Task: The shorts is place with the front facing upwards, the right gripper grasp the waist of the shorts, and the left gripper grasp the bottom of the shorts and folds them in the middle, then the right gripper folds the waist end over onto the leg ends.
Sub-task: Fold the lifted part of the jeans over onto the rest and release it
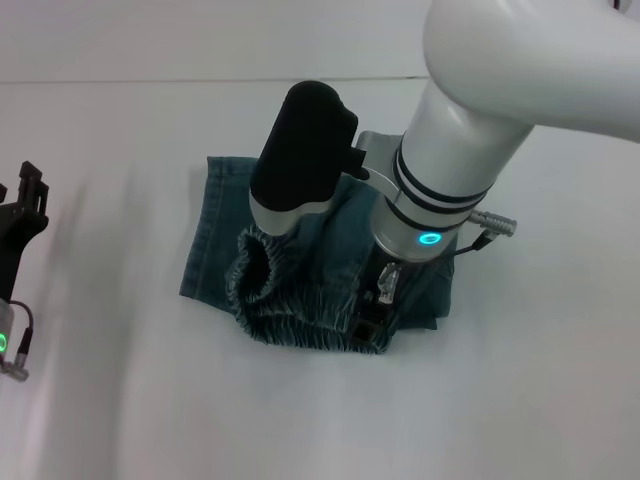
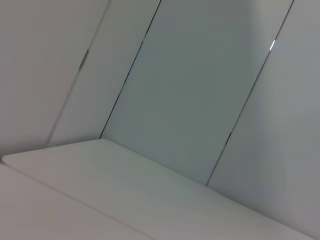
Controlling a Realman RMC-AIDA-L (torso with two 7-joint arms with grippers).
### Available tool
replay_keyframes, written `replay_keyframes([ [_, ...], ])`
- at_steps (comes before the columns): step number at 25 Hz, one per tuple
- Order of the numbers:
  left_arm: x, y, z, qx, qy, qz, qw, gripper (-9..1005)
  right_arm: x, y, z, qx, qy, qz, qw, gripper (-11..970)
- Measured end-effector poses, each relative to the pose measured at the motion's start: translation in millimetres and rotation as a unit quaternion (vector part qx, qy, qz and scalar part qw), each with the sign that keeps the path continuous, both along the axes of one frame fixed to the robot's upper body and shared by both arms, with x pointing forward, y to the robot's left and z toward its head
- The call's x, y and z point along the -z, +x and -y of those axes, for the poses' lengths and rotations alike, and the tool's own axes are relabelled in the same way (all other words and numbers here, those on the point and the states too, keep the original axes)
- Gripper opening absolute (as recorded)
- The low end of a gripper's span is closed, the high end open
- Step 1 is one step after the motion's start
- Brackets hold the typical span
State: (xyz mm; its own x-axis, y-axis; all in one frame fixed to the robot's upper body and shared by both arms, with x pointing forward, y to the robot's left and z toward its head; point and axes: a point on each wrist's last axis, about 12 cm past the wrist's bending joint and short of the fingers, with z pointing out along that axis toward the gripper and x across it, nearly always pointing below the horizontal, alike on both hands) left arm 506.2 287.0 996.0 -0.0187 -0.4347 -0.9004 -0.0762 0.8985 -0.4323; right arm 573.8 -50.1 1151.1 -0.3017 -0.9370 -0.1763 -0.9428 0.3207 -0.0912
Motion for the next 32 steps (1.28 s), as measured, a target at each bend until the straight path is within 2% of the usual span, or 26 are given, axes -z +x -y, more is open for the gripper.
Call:
replay_keyframes([
  [18, 2.1, -1.0, -1.4, -0.005, 0.000, -0.008, 1.000, 508, 2.0, -4.5, -2.8, -0.028, -0.015, 0.002, 0.999, 798],
  [32, 2.2, -1.3, -2.6, -0.006, 0.002, -0.008, 1.000, 509, 6.4, -5.8, -4.6, -0.027, -0.017, 0.002, 0.999, 791],
])
